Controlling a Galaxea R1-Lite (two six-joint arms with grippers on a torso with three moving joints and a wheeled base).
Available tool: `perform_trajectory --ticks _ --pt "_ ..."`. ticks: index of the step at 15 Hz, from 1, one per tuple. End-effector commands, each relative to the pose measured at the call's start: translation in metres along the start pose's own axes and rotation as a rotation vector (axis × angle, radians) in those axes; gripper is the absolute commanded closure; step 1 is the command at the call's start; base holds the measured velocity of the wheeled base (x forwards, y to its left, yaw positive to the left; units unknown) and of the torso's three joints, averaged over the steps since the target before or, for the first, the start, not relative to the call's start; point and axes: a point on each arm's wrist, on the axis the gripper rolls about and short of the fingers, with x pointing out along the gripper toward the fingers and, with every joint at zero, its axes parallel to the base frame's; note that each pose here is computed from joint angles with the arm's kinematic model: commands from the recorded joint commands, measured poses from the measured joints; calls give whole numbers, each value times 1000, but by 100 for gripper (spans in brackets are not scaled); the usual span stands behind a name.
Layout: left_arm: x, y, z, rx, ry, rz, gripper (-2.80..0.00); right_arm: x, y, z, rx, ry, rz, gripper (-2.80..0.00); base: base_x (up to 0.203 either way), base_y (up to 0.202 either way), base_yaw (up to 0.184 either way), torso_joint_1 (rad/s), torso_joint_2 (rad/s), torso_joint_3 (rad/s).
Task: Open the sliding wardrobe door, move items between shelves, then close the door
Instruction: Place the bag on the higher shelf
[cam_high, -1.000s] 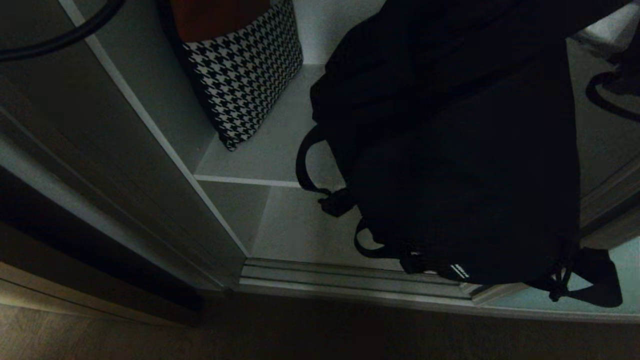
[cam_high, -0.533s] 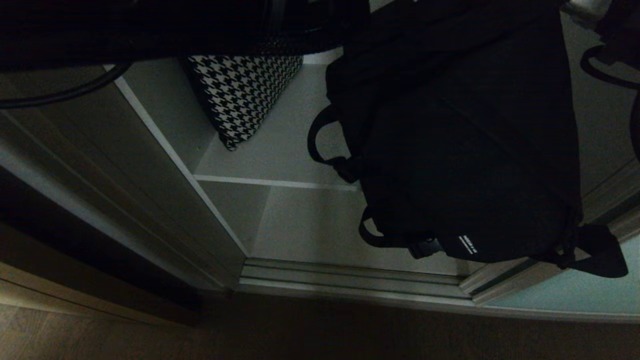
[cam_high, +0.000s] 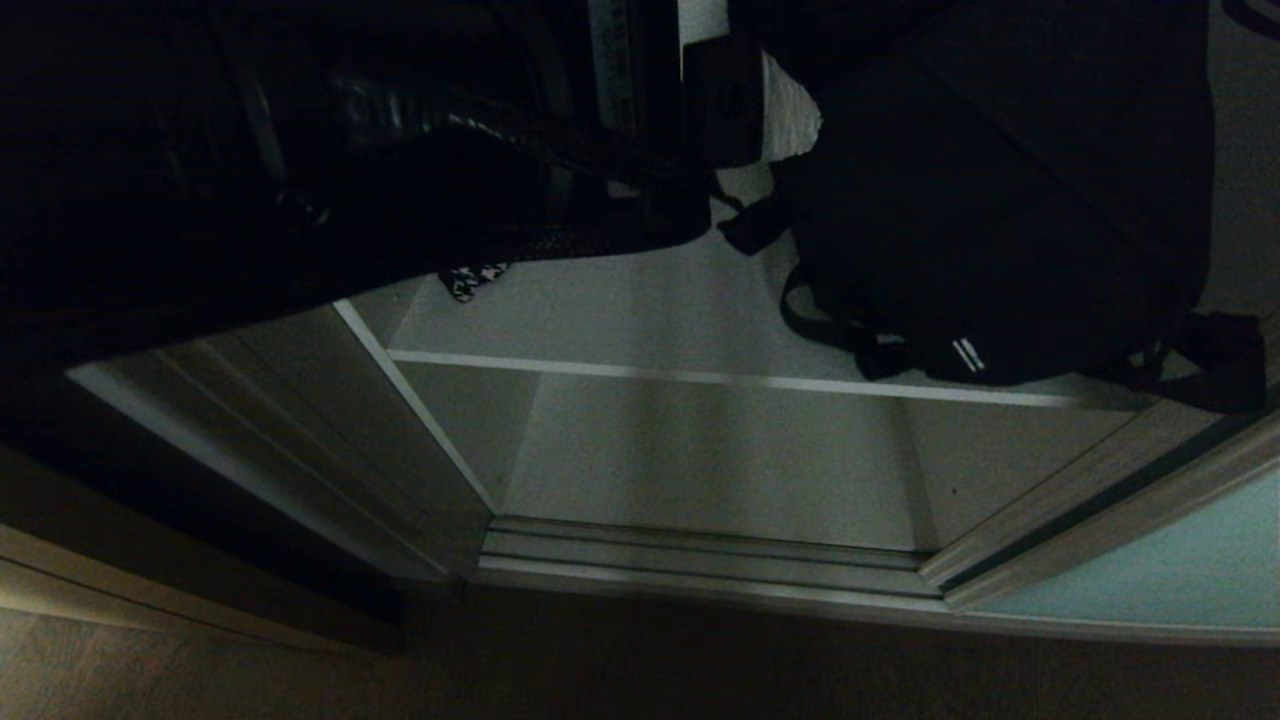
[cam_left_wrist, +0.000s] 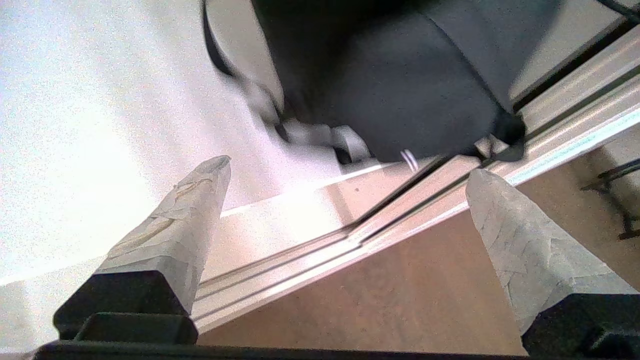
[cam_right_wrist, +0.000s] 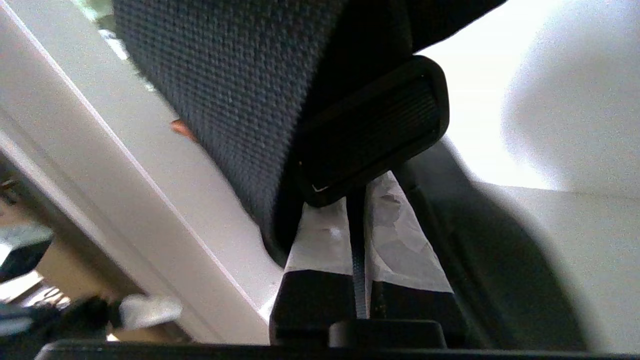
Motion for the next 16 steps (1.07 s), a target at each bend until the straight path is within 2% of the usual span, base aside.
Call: perform_trajectory --ticks 1,3,5,7,9,12,16 --pt "8 -1 -12 -6 -3 -4 -280 8 -10 -7 4 9 -6 0 0 0 0 0 0 0" --pt "18 -3 -25 -5 8 -16 -280 16 -21 -17 15 29 -20 0 0 0 0 0 0 0" --pt "23 -4 -39 2 32 -16 -280 25 -37 -37 32 59 -37 0 0 0 0 0 0 0" --pt "24 -3 -49 -1 24 -18 -280 34 -49 -58 47 78 -33 0 0 0 0 0 0 0" --pt "22 -2 -53 -1 22 -18 -280 44 -47 -79 83 114 8 0 0 0 0 0 0 0" --pt "23 -1 -61 -13 19 -18 -280 53 -55 -109 114 164 16 0 0 0 0 0 0 0" --pt "22 -3 -53 -30 -35 -35 -280 64 -52 -111 111 143 46 0 0 0 0 0 0 0"
